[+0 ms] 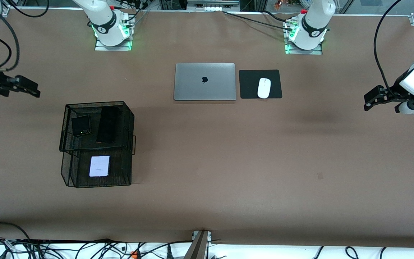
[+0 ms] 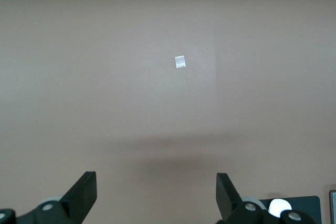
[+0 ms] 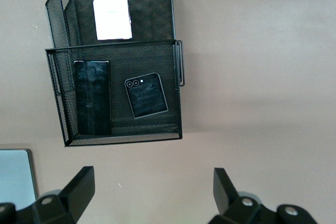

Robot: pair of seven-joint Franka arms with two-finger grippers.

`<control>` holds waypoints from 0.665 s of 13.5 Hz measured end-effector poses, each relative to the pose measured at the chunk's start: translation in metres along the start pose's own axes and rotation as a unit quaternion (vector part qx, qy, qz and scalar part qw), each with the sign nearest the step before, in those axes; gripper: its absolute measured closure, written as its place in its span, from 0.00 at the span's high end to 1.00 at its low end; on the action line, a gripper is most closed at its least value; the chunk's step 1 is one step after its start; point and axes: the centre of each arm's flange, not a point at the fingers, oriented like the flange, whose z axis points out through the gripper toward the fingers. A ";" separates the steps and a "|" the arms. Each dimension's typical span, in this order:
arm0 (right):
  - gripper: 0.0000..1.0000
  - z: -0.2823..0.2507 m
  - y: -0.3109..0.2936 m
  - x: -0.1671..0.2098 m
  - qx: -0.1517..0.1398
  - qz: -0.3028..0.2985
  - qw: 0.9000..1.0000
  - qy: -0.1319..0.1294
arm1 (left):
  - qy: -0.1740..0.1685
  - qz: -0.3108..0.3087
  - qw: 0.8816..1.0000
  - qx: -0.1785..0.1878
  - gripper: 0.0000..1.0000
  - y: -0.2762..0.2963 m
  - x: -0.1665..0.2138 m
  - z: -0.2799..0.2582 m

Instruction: Place phones with both arms

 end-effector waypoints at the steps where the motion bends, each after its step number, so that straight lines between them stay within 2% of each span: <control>1: 1.00 -0.002 0.000 -0.001 0.000 0.000 1.000 0.002 | 0.000 0.000 1.000 0.000 1.00 0.000 0.000 0.000; 5: 1.00 0.003 -0.001 -0.005 0.001 0.000 1.000 -0.021 | 0.000 0.005 1.000 0.012 1.00 0.000 0.000 -0.001; 9: 1.00 0.006 -0.001 -0.004 0.001 0.000 1.000 -0.025 | 0.003 0.013 1.000 0.019 1.00 0.004 0.002 -0.004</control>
